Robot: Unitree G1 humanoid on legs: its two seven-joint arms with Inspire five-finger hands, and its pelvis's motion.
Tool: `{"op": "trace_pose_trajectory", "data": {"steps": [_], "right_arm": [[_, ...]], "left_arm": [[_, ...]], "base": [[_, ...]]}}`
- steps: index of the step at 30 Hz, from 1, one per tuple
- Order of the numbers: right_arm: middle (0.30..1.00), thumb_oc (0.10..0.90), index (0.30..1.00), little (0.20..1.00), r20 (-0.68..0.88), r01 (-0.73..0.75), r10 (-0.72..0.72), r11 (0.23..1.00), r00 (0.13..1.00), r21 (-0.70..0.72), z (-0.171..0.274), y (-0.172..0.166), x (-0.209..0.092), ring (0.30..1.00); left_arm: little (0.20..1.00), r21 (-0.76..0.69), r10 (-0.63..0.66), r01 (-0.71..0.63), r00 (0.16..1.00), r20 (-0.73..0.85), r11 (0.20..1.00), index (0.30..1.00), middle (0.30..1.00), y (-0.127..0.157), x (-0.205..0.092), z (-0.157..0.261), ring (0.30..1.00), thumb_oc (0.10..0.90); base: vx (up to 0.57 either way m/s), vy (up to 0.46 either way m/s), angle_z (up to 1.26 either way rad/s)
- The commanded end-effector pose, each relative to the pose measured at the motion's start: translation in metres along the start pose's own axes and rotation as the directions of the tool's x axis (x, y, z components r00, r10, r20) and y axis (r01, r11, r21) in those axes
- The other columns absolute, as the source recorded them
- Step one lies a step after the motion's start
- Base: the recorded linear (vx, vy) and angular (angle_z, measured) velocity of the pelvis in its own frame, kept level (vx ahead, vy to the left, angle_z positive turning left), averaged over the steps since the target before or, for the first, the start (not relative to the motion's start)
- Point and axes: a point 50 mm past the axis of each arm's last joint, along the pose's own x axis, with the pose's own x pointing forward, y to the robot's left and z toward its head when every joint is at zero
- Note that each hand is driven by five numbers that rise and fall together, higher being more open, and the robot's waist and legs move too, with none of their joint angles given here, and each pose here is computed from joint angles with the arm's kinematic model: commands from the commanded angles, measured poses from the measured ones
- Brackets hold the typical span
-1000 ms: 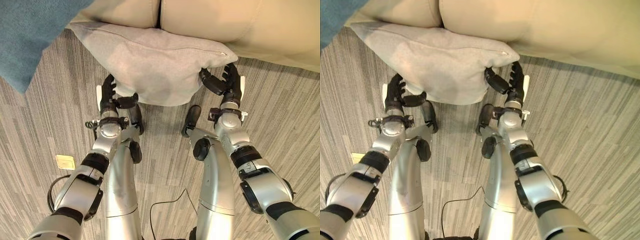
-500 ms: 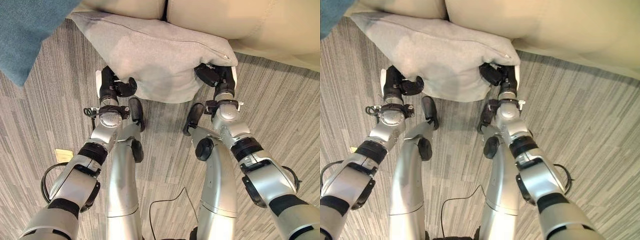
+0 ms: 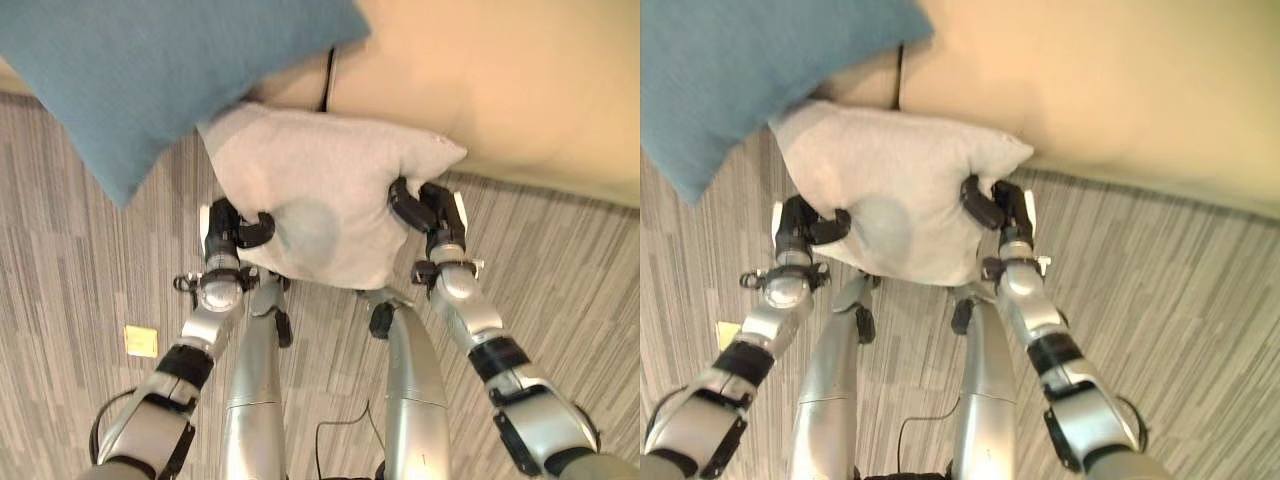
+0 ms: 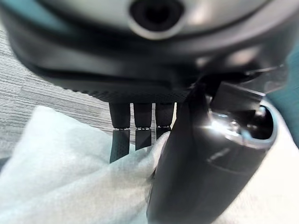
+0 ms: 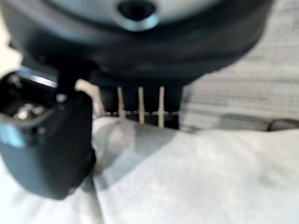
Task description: Pick up all the scattered cushions and arrange them neatly on the sofa.
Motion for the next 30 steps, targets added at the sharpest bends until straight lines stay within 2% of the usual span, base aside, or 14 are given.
{"op": "trace_pose_trajectory", "data": {"steps": [1,6,10,13,22,30], "right_arm": [[0.3,0.4,0.3,0.3,0.136,-0.182,0.168,0.978,0.976,0.098,0.008,0.033,-0.024,0.3],[0.3,0.4,0.3,0.3,0.05,-0.113,0.109,0.989,0.993,0.094,-0.02,0.007,-0.05,0.3],[0.3,0.4,0.3,0.3,0.048,-0.094,0.09,0.992,0.995,0.082,-0.024,-0.004,-0.063,0.3],[0.3,0.4,0.3,0.3,0.077,-0.097,0.095,0.995,0.992,0.017,-0.019,-0.011,-0.067,0.3],[0.3,0.4,0.3,0.3,0.064,-0.026,0.03,0.998,0.998,-0.059,-0.022,-0.039,-0.083,0.3],[0.3,0.4,0.3,0.3,0.062,0.02,-0.016,0.998,0.998,-0.063,-0.022,-0.043,-0.088,0.3]], "left_arm": [[0.3,-0.107,-0.28,0.319,0.92,0.275,0.942,0.3,0.3,-0.066,-0.025,0.042,0.3,0.4],[0.3,-0.171,-0.272,0.309,0.939,0.211,0.935,0.3,0.3,-0.049,-0.044,0.016,0.3,0.4],[0.3,-0.191,-0.257,0.294,0.946,0.197,0.936,0.3,0.3,-0.038,-0.054,0.009,0.3,0.4],[0.3,-0.211,-0.242,0.279,0.952,0.185,0.937,0.3,0.3,-0.032,-0.06,0.004,0.3,0.4],[0.3,-0.234,-0.229,0.258,0.963,0.142,0.937,0.3,0.3,-0.032,-0.073,-0.006,0.3,0.4],[0.3,-0.216,-0.226,0.253,0.964,0.141,0.943,0.3,0.3,-0.03,-0.076,-0.006,0.3,0.4]], "base": [[0.02,-0.07,-0.04],[0.05,-0.09,-0.04],[0.08,-0.095,-0.12],[0.13,-0.086,-0.12],[0.13,-0.053,-0.12],[0.13,0.057,-0.03]]}}
